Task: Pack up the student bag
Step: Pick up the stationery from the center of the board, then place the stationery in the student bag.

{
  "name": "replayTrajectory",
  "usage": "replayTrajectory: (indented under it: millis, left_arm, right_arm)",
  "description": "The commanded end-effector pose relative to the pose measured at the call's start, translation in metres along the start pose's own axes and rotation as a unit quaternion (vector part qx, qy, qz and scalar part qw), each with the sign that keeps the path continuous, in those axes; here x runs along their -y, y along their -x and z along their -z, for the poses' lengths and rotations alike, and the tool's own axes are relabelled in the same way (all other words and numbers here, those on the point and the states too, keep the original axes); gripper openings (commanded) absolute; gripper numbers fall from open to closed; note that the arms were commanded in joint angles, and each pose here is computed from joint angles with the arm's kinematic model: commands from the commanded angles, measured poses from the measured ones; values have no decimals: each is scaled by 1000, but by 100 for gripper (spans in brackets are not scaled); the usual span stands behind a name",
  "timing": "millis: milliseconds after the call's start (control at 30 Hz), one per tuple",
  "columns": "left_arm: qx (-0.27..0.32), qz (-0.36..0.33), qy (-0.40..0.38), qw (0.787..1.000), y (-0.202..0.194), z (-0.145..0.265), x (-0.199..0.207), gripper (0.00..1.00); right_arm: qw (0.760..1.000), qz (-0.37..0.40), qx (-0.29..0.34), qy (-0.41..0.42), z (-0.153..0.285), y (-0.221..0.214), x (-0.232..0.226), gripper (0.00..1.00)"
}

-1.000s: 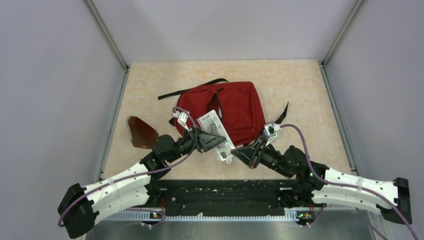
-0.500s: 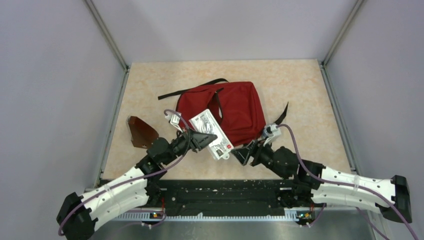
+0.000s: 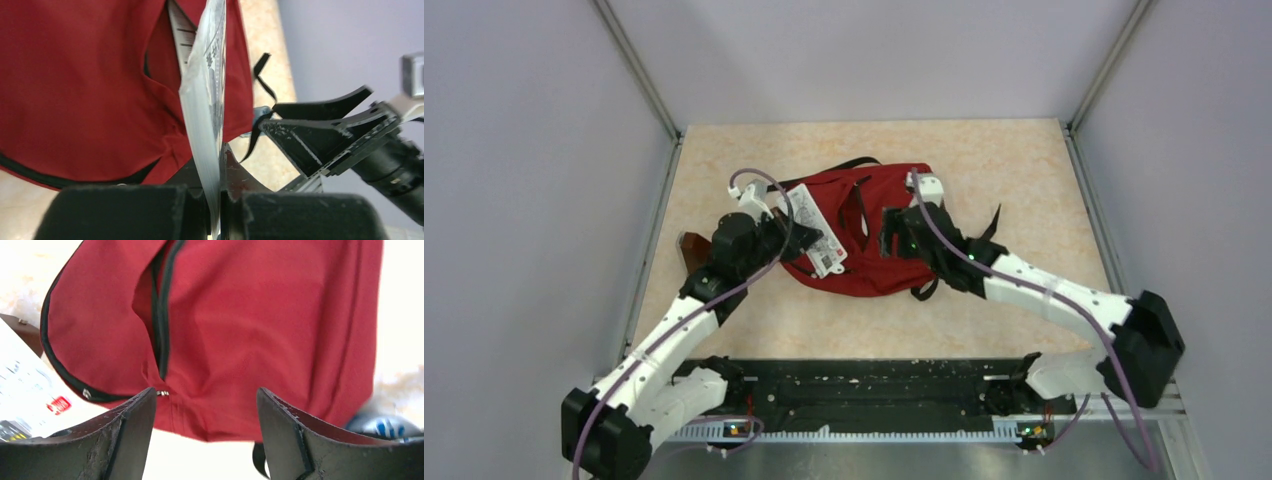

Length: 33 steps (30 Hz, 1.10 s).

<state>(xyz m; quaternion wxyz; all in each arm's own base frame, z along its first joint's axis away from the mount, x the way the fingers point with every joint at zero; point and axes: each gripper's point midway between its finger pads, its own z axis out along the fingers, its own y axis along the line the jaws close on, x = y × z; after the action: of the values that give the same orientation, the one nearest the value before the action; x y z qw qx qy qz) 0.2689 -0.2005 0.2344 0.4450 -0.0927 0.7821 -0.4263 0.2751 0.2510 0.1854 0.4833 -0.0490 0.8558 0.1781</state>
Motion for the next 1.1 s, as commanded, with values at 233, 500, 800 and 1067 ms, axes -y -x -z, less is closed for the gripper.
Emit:
replayTrajectory:
  millis: [233,500,800,1067]
  left_arm:
    - [-86,-46,2,995,6,-20,-15,0]
    - [-157,-55,-14,986,-6,-34,-25,0]
    - [-296,-11,-93,950,-31,-64,-13,0]
    - [-367,47,-123,921,-50,-84,-20,0]
  right_arm:
    - [989,146,-25,-7,-76,36,-39,72]
    - [984,168,-23,-62,-102,41,-24,30]
    - [989,142,28,-27,-84,69,-35,0]
    - [990,134,37,-14,-78,66,-35,0]
